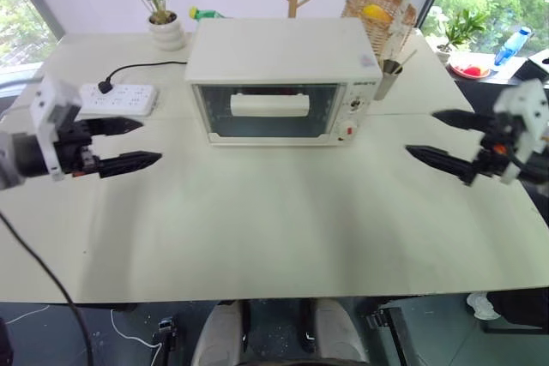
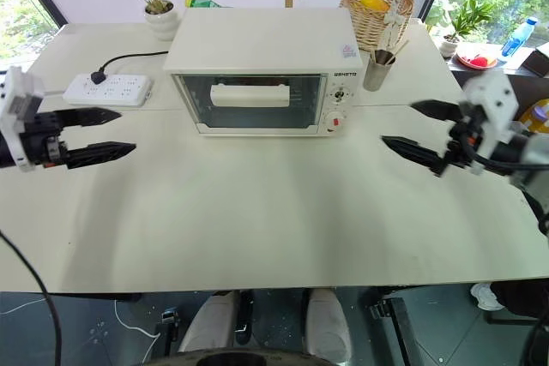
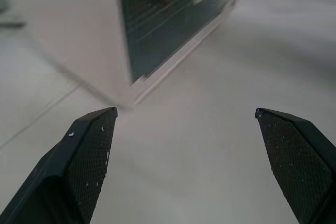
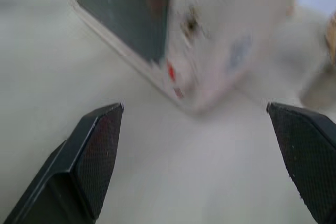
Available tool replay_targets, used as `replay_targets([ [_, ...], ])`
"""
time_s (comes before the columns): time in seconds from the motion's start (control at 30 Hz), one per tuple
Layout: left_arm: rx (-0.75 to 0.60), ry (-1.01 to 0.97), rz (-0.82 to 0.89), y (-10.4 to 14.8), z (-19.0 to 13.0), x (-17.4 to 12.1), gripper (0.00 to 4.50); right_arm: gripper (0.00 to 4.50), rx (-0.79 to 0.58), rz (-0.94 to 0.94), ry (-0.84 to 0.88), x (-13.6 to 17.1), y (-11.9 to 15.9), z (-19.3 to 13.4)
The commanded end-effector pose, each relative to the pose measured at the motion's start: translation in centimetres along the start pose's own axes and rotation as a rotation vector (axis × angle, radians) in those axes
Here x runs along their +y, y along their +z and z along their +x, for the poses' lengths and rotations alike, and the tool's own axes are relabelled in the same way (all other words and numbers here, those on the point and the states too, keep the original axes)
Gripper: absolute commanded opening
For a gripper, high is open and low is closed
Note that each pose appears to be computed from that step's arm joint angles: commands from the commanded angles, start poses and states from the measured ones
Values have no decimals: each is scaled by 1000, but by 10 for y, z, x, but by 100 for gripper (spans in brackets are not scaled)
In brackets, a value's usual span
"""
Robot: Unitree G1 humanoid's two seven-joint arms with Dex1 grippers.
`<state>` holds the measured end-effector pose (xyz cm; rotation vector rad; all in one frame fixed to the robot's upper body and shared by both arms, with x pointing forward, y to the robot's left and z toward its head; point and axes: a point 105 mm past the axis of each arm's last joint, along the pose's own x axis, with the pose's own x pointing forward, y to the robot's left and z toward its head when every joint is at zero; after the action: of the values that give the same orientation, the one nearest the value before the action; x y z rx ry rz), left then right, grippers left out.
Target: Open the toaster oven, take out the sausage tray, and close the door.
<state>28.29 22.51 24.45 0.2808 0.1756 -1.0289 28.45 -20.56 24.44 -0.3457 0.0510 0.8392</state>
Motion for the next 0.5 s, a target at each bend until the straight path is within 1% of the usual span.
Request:
replay_targets([
  [0.03, 26, -106, 61, 9, 12, -12, 444, 450, -41, 18, 65, 25, 12, 27],
  [0.13, 30, -161, 96, 13, 23, -13, 444, 450, -69, 40, 80, 35, 16, 51],
  [0.27, 14, -198, 124, 21, 33, -10, 444, 450, -76, 46, 89, 42, 15, 78],
  [0.37, 3, -212, 135, 23, 38, -8, 444, 450, -85, 57, 86, 42, 15, 97],
  [0.5, 0, -218, 137, 22, 40, -8, 444, 450, -88, 53, 79, 38, 15, 110],
])
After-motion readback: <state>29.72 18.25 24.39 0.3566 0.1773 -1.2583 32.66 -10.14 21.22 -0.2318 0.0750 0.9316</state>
